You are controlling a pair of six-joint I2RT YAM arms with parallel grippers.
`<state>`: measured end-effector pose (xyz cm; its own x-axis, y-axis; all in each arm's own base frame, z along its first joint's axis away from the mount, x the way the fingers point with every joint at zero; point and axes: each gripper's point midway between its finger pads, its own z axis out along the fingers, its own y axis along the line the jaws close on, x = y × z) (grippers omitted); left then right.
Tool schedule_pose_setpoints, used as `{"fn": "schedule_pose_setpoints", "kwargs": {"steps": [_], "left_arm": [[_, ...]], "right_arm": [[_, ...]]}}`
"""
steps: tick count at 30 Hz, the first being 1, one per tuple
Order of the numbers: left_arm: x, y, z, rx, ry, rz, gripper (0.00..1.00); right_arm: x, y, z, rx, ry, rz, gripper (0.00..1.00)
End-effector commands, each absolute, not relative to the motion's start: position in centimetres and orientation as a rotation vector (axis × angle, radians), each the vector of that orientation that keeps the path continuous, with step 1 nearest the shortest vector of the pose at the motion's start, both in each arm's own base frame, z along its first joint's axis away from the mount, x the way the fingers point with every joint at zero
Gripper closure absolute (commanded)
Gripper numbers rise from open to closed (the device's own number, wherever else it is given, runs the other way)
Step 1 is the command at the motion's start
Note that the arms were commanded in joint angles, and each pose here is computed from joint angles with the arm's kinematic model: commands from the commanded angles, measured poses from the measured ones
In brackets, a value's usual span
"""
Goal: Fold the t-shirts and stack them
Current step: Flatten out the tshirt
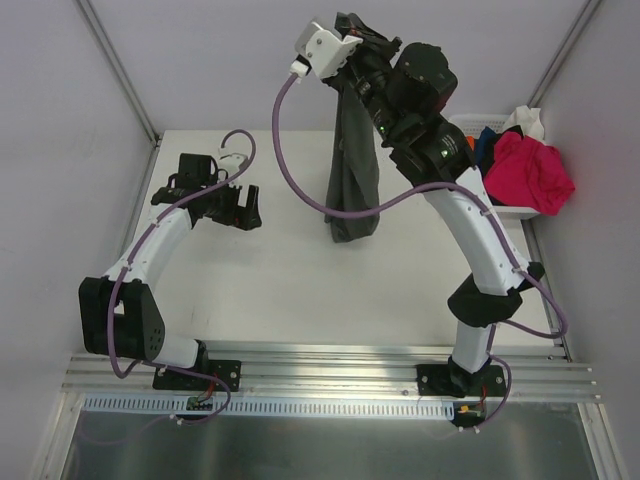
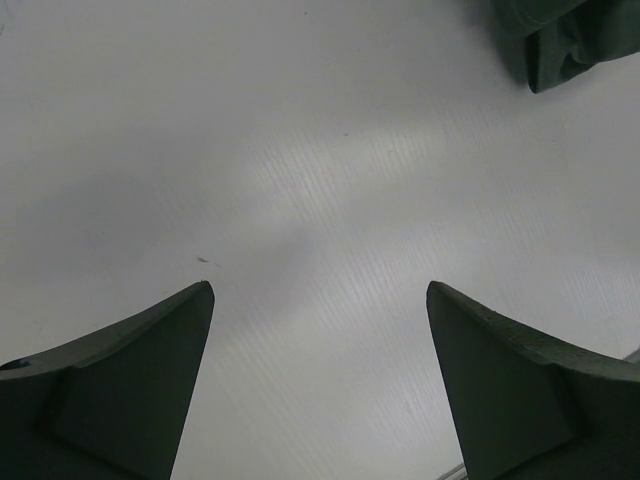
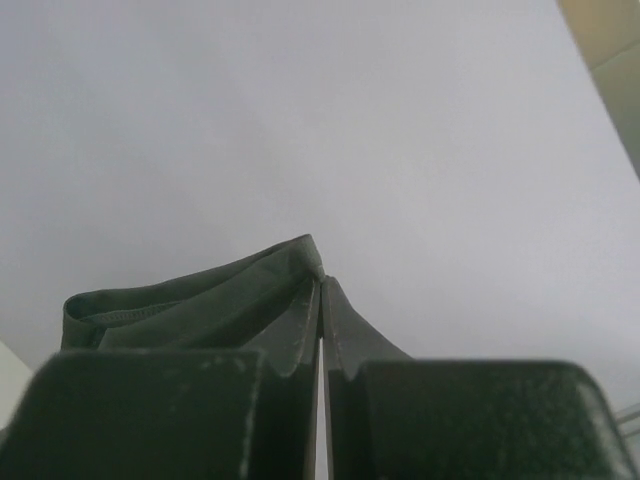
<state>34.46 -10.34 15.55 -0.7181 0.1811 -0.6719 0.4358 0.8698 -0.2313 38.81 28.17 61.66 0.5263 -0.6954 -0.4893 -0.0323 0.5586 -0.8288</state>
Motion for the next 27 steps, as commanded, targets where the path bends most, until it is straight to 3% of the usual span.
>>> {"fn": "schedule_pose_setpoints", "kwargs": {"steps": [1, 6, 11, 12, 15, 18, 21, 23, 27], "left_arm": [[34.6, -9.9, 16.6, 0.430, 2.330, -0.464, 0.11], [34.8, -9.6, 16.3, 0.412, 2.341, -0.438, 0.11], [35.2, -9.5, 16.3, 0.399, 2.344, -0.436, 0.11], [35.3, -9.6, 16.3, 0.398, 2.346, -0.436, 0.11], [35.4, -9.4, 16.3, 0.394, 2.346, -0.427, 0.11], [35.4, -9.3, 16.2, 0.392, 2.349, -0.418, 0.11], [35.4, -9.2, 16.4, 0.399, 2.344, -0.406, 0.11], [35.3, -9.2, 16.7, 0.404, 2.336, -0.407, 0.11], [34.8, -10.1, 17.1, 0.450, 2.324, -0.475, 0.12]], "right_arm": [[31.0, 25.3, 72.1, -0.686, 0.674, -0.374, 1.00], [27.5, 25.0, 75.0, -0.635, 0.566, -0.341, 1.00], [34.7, 21.9, 68.6, -0.672, 0.861, -0.377, 1.00], [37.1, 19.7, 66.5, -0.677, 0.950, -0.425, 1.00], [43.9, 18.4, 52.5, -0.891, 1.328, -0.476, 1.00], [46.9, 15.3, 37.0, -1.024, 1.804, -0.432, 1.00], [45.1, 13.1, 25.2, -1.143, 2.234, -0.308, 1.00], [40.9, 12.4, 19.9, -1.268, 2.457, -0.237, 1.00], [38.0, 14.0, 18.1, -1.433, 2.460, -0.173, 1.00]]}}
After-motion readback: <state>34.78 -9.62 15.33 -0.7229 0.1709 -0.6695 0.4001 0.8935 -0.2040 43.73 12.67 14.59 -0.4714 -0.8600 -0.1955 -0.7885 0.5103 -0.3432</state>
